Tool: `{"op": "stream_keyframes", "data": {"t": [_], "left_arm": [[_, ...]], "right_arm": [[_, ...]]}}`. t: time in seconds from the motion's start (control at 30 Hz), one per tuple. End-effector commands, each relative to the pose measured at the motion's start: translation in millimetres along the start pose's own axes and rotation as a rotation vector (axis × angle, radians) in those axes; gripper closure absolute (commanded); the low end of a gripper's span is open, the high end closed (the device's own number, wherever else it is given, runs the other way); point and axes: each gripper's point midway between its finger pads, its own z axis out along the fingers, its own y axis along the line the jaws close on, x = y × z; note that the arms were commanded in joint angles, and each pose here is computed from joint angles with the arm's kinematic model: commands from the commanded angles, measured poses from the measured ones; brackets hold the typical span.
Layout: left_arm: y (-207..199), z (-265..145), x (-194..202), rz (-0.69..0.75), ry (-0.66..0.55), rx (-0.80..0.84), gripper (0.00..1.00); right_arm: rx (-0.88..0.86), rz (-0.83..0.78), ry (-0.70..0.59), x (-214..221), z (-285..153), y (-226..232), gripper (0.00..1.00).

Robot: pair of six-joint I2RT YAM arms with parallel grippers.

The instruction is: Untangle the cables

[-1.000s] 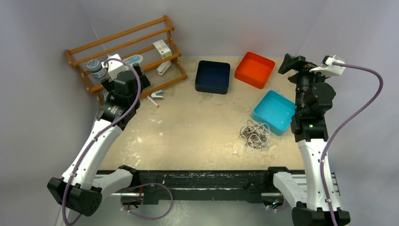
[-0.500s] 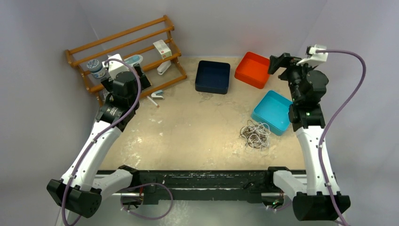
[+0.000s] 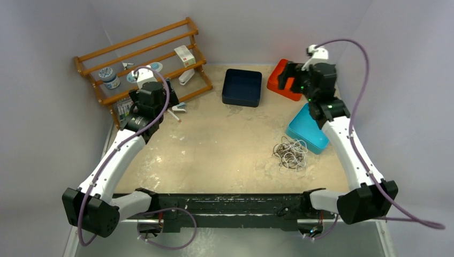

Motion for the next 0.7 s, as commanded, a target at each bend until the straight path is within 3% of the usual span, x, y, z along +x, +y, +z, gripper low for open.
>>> {"op": "stream_keyframes", "data": {"t": [0.0,0.4,0.67], "left_arm": [[-8,4,-2,-0.021,-0.020,0.042,0.07],[-6,10,9,-0.022,0.005,0.024,0.09],[-8,12,12,-0.021,0.015,0.033,0.10]], "right_arm": [[0.081,-0.007,0.137,46,-9,17,0.05],[0.361,0.298,0.389,163,-71,18,0.02],[0.567,0.386,0.581,226,-104,-4,0.01]]}}
